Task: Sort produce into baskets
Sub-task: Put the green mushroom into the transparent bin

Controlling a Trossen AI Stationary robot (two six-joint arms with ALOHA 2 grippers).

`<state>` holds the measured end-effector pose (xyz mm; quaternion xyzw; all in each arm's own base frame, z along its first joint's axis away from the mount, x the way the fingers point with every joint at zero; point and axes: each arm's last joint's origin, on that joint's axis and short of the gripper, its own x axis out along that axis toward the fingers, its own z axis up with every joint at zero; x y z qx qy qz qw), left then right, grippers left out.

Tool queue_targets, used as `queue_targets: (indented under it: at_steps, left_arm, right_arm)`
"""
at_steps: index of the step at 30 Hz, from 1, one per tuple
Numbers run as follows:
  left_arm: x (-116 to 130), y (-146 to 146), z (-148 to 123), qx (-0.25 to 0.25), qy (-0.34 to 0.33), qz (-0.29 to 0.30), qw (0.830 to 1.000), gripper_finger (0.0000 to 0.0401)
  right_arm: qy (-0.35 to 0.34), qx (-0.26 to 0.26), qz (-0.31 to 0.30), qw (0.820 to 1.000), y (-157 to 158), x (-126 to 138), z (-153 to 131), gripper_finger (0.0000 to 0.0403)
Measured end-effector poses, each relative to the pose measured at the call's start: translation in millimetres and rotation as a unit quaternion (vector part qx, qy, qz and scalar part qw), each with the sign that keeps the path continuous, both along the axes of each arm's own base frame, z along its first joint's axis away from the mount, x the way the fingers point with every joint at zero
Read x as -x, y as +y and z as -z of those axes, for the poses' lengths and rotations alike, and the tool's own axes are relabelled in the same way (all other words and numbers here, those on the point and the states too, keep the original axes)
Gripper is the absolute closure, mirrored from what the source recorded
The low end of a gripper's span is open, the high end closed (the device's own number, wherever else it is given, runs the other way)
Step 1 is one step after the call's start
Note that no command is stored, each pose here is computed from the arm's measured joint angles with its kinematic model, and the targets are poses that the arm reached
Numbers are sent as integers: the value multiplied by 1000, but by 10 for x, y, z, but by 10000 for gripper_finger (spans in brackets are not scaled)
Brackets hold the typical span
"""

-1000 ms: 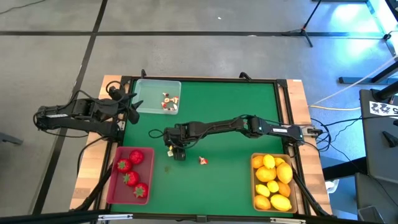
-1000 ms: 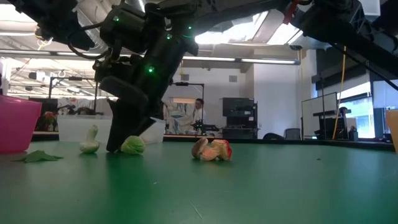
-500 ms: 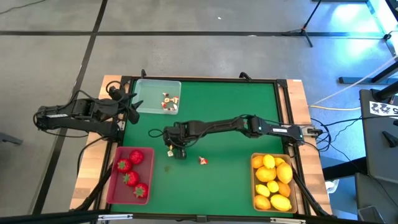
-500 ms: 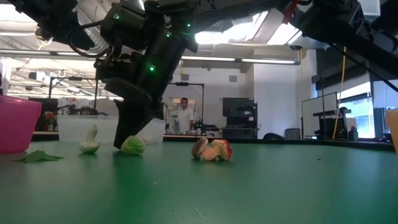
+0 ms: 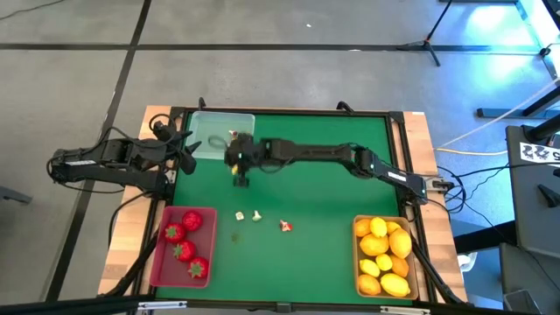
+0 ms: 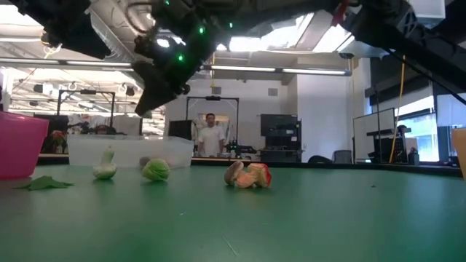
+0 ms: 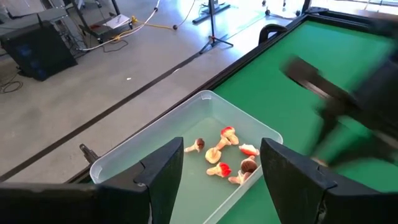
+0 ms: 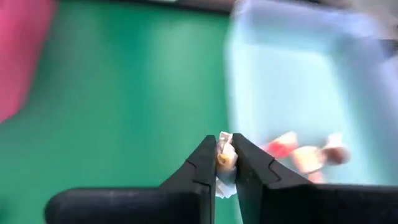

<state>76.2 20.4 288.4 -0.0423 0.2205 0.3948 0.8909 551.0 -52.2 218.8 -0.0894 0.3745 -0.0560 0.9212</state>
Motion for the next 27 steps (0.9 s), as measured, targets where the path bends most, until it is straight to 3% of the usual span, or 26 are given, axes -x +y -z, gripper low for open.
queue_targets:
  at_steps: [5, 10, 14, 21, 23, 27]
  left_arm:
    - [0, 0, 0, 0, 0, 0, 1000, 191]
    - [0, 0, 0, 0, 0, 0, 1000, 191]
    - [0, 0, 0, 0, 0, 0, 1000, 191]
    - [0, 0, 0, 0, 0, 0, 1000, 191]
    - [0, 0, 0, 0, 0, 0, 1000, 191]
    - [0, 0, 0, 0, 0, 0, 1000, 191]
  right_arm:
    - [-77, 9, 43, 996, -474, -35, -96, 368]
    - [-93, -10, 83, 992, -806, 24, -113, 353]
    - [-91, -65, 70, 991, -943, 70, -95, 285]
    - [-85, -47, 107, 990, -992, 90, -85, 136]
    - [-77, -58, 106, 990, -980, 98, -72, 114]
    - [-35, -120, 40, 991, -814, 173, -146, 107]
